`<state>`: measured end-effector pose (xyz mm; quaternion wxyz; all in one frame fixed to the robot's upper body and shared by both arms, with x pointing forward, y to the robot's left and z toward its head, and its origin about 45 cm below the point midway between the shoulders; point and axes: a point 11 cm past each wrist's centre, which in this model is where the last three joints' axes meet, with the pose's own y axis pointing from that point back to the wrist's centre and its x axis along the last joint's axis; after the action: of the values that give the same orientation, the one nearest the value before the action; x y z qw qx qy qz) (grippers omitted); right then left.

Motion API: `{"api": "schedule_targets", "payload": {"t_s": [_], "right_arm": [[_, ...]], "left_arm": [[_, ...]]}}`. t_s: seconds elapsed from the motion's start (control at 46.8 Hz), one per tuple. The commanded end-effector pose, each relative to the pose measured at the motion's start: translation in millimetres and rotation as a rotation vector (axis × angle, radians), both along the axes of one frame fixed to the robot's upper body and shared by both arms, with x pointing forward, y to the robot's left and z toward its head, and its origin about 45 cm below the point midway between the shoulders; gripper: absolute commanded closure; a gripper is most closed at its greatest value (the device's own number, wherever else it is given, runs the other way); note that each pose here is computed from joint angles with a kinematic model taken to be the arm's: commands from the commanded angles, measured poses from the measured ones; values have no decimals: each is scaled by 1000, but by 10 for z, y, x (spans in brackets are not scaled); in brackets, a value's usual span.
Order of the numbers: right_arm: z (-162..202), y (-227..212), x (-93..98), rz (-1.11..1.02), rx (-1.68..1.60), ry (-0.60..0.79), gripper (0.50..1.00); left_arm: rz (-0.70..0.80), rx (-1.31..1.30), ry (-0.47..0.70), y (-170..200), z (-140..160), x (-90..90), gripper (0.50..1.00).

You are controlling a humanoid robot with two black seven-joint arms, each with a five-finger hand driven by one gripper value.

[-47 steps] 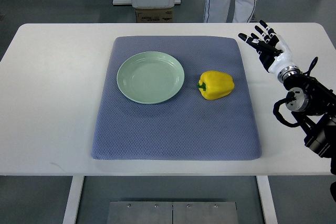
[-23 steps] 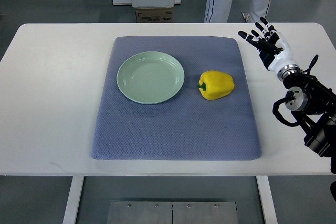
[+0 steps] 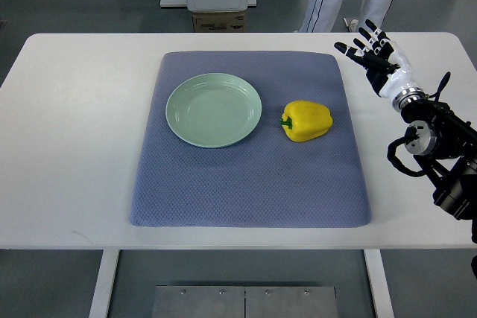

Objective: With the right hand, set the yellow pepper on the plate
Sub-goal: 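Move the open right hand over the mat toward the yellow pepper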

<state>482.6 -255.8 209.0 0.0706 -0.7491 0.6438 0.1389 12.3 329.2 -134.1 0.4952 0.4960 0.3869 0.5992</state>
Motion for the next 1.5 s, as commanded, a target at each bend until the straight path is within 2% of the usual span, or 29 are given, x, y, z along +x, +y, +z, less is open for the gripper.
{"api": "schedule_targets", "payload": {"t_s": [0.0,0.897,1.26,1.474], "right_arm": [[-6,-3,-4,-1,0,-1,500],[-30,2,-21,21,-43,0,505],[349,41,-56,235,-321,-178,507],[397,262,-129,390,-555,-305,507]], "left_arm": [[0,0,1,-1,0,-6,500],[0,0,1,-1,0,-6,500],[0,0,-1,-1,0,3,500],[0,0,1,-1,0,-6,500]]}}
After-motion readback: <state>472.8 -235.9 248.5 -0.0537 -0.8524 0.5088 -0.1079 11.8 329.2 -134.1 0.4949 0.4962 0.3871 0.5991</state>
